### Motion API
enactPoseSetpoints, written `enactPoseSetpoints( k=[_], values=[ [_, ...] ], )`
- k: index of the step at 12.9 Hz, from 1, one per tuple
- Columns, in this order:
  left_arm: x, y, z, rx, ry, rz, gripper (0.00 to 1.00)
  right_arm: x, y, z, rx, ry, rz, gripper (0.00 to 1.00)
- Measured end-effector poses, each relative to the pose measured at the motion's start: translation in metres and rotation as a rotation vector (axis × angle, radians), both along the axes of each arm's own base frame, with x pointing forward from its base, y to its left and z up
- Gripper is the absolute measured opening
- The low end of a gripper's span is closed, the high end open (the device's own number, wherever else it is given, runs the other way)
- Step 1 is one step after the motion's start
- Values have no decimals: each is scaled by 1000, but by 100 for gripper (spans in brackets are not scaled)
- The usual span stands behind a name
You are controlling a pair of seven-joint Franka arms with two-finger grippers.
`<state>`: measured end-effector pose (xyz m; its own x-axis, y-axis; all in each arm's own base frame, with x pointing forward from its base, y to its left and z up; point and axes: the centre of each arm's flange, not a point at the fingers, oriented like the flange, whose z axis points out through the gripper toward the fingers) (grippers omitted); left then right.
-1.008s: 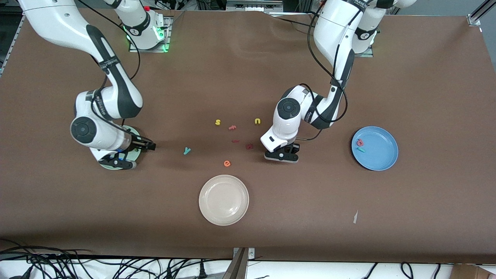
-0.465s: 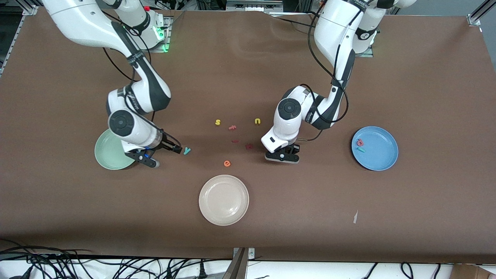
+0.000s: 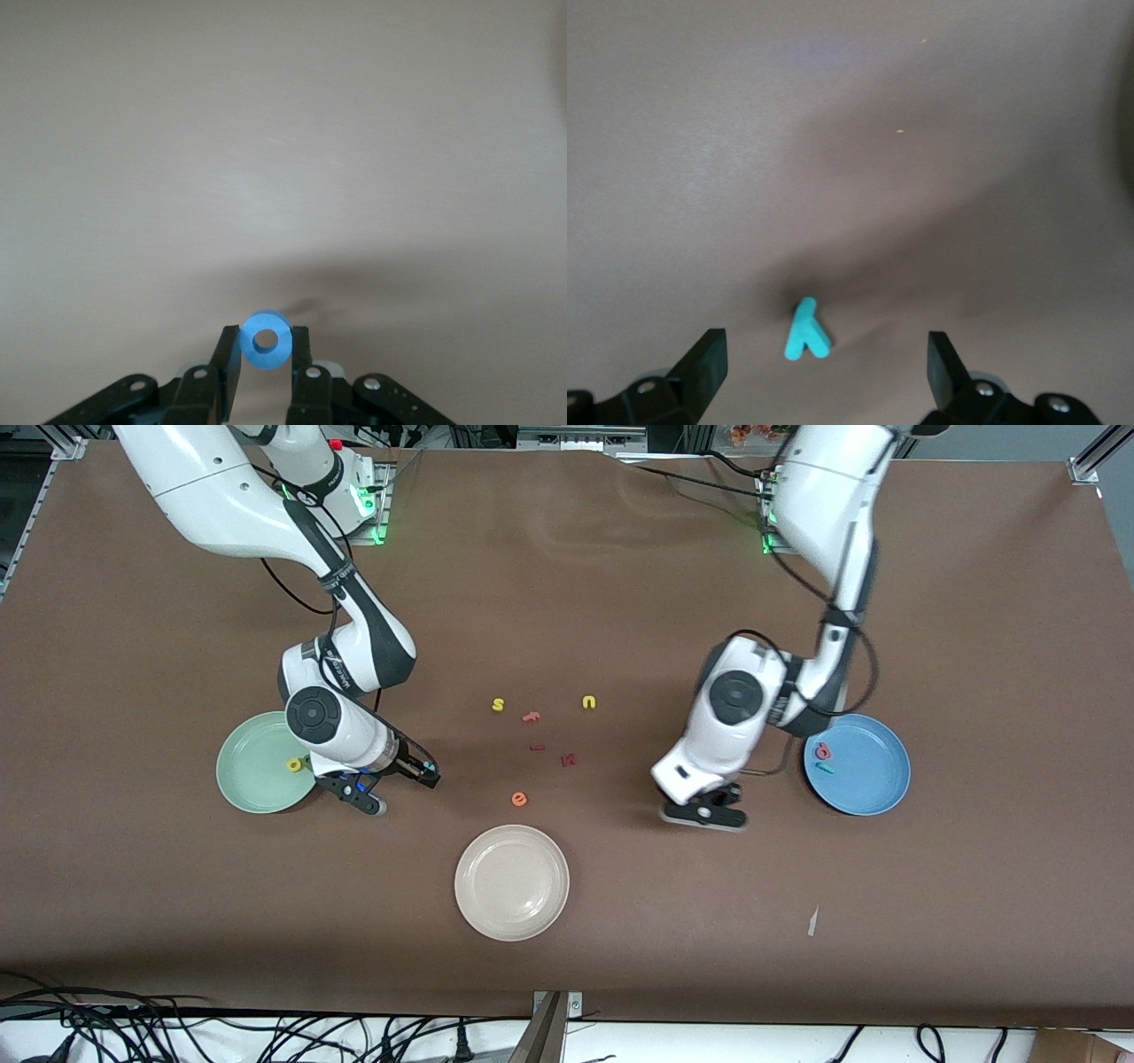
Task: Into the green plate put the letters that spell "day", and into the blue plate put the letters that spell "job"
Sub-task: 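Drop the blue o on the blue plate while the right gripper reaches cyan y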
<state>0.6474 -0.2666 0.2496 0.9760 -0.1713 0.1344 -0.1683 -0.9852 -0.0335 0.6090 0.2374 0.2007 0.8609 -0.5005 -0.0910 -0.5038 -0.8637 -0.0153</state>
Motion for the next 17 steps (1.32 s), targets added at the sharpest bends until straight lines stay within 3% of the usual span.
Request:
enactPoseSetpoints(
  k=[2,5,7,8,12,14,16,17],
  values=[
    [13,58,27,8,45,-52,27,-1,11,-6,2,5,2,100],
    [10,141,35,27,128,-158,27,-2,17,-15,2,13,7,98],
    [-2,182,26,29,169,-198,27,-2,16,-17,1,15,6,96],
    [-10,201,22,27,189,-208,27,-2,15,-18,0,17,5,90],
    [-41,283,-2,7,269,-207,27,-1,14,-20,-2,17,3,81],
    [-48,295,-10,1,288,-198,44,-1,14,-21,-2,16,4,80],
    [-48,288,-7,-1,282,-207,62,-2,14,-24,-4,18,6,68],
    [-47,284,-3,-2,274,-213,62,-2,13,-25,-5,19,7,68]
  ],
)
